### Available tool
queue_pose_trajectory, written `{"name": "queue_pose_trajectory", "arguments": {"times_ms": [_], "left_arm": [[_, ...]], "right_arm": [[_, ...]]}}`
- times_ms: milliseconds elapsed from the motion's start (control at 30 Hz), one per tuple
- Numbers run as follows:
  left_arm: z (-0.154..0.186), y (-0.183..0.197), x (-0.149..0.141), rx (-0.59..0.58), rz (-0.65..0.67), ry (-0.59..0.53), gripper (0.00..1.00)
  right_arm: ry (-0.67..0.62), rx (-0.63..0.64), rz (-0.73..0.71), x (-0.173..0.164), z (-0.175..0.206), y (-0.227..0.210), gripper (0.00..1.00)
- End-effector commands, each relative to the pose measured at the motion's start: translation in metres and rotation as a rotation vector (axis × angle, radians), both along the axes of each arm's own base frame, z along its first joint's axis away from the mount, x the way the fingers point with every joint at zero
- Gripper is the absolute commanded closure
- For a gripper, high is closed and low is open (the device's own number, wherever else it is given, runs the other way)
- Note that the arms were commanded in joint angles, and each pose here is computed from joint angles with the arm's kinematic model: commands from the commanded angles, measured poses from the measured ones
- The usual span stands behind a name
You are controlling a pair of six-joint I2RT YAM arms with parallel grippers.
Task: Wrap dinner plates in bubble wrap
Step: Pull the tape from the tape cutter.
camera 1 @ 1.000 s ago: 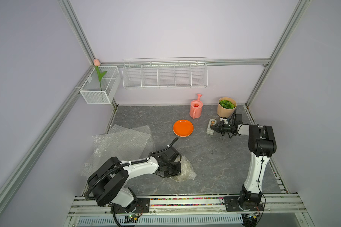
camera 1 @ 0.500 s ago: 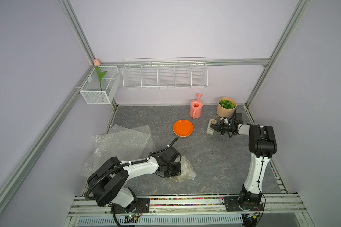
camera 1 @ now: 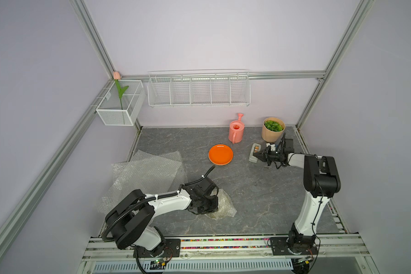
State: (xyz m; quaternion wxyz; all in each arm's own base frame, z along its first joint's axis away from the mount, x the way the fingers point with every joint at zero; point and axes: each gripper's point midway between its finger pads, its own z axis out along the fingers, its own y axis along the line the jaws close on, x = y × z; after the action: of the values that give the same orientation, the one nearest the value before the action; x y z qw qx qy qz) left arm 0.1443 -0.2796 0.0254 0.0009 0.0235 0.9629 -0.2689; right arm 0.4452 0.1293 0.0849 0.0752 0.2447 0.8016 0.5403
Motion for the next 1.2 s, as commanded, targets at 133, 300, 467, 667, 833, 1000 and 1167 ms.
{"name": "queue_pose_trajectory", "arguments": {"times_ms": [133,300,467,667,833,1000,1167], "left_arm": [[-0.027,0.036,-0.023,0.143,0.014,0.077,1.0],[-0.028,0.038,-0.024,0.144,0.015,0.078,1.0],[-0.029,0.04,-0.026,0.143,0.023,0.081,1.0],[-0.031,0.041,-0.027,0.144,0.022,0.083,1.0],[-0.031,0.041,-0.027,0.141,0.025,0.084,1.0],[-0.032,0.04,-0.027,0.137,0.027,0.085,1.0],[-0.033,0.041,-0.028,0.14,0.025,0.087,1.0]], "right_arm": [[-0.023,0.001,0.062,-0.049,0.024,0.022,0.93],[-0.005,-0.012,0.089,-0.08,0.023,0.033,0.93],[0.039,-0.038,0.106,-0.115,0.008,0.039,0.93],[0.063,-0.052,0.125,-0.138,-0.006,0.045,0.93],[0.087,-0.054,0.153,-0.155,-0.016,0.052,0.93],[0.103,-0.07,0.161,-0.166,-0.024,0.055,0.93],[0.129,-0.09,0.168,-0.176,-0.037,0.056,0.93]]}}
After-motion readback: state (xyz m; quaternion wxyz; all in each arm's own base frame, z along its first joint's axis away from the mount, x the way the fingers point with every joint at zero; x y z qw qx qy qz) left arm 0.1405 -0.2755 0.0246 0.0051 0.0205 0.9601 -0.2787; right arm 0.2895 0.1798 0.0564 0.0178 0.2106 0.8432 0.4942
